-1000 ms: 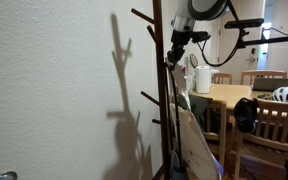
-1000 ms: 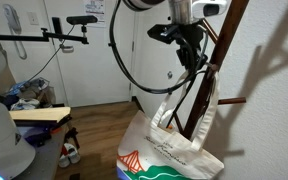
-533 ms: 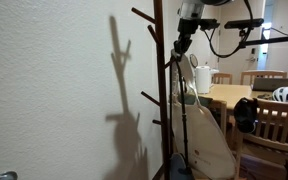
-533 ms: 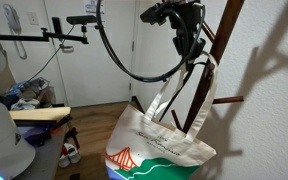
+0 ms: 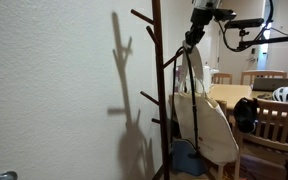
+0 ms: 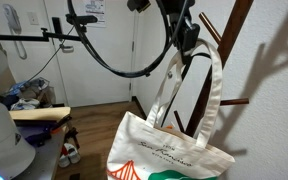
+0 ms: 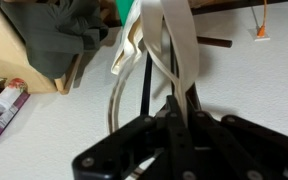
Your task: Take the bag and hang it on the left of the stand
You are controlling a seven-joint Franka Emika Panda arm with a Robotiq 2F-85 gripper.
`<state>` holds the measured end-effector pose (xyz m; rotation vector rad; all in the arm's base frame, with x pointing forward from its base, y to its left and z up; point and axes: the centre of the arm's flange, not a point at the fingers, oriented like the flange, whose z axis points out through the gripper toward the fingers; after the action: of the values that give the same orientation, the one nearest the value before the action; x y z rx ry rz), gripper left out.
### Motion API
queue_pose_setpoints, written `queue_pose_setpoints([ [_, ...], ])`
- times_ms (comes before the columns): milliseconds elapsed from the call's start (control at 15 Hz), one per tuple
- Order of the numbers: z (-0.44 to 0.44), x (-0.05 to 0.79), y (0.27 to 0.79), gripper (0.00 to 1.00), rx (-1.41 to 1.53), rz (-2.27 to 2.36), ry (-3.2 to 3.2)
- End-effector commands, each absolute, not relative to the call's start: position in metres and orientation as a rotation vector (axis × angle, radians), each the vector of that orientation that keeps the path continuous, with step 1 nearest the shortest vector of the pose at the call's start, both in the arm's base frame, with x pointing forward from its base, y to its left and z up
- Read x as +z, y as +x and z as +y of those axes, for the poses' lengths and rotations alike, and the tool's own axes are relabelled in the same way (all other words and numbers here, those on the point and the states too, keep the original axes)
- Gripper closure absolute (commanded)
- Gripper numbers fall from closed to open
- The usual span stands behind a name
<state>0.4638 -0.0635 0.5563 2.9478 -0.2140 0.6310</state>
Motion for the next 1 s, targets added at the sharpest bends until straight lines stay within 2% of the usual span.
queue_pose_setpoints([
  [0, -0.063, 0.572, 0.438, 0.97, 0.682, -0.263, 2.908],
  [933, -0.052, 0.622, 0.361, 0.97, 0.921, -0.566, 2.757],
])
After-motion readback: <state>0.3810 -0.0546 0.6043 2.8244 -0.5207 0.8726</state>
